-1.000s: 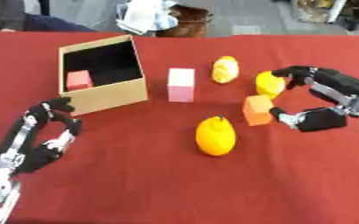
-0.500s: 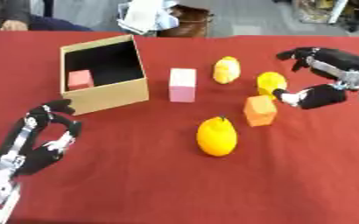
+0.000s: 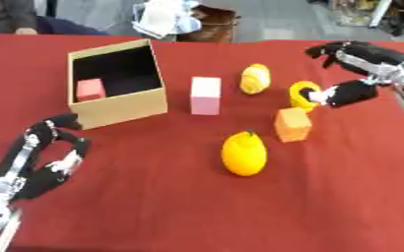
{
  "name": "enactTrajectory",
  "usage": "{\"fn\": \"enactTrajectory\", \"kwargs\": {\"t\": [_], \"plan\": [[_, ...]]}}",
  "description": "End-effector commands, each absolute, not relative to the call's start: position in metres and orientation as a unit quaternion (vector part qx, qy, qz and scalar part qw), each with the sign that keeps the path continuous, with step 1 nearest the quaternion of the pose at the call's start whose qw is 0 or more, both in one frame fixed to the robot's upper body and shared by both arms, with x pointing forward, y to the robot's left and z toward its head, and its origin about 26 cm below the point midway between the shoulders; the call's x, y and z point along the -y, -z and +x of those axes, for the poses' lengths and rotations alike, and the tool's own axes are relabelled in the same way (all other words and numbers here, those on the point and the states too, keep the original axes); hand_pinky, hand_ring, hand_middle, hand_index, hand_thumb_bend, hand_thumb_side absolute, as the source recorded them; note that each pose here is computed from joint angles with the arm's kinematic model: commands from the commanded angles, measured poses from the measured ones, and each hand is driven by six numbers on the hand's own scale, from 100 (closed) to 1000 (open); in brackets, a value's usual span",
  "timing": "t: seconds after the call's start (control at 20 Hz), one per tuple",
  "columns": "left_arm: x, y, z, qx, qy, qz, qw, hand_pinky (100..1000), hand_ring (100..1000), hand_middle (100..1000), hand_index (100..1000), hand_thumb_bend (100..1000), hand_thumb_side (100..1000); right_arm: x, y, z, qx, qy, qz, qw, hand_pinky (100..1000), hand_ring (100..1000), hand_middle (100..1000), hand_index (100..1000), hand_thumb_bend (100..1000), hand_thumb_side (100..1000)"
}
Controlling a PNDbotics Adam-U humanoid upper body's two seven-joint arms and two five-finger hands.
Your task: Pick up objects on the table and place them in the box.
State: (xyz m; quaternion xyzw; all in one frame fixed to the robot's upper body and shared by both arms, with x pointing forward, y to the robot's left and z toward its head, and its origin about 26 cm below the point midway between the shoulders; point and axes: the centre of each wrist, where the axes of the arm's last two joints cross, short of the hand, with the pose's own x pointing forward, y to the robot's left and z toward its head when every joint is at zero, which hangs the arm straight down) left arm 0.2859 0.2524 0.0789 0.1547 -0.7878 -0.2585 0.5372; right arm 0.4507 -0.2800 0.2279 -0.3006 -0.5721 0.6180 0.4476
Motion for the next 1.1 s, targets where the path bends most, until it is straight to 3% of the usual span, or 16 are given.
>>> {"fn": "enactTrajectory", "kwargs": {"t": [0.05, 0.6, 1.1], "plan": [[-0.254, -0.085, 0.287, 0.791, 0.268, 0.157, 0.528, 782, 603, 673, 854, 363, 583, 0.269, -0.244, 0.465, 0.560, -0.605, -0.309, 0.474, 856, 808, 876, 962, 294, 546], [-0.248, -0.088, 0.288, 0.797, 0.275, 0.139, 0.519, 783, 605, 674, 855, 367, 590, 0.259, -0.214, 0.500, 0.528, -0.530, -0.345, 0.567, 830, 789, 854, 954, 242, 561], [-0.244, -0.089, 0.289, 0.801, 0.279, 0.126, 0.514, 783, 605, 675, 855, 368, 596, 0.252, -0.167, 0.512, 0.516, -0.529, -0.362, 0.569, 814, 775, 844, 949, 211, 569]]}}
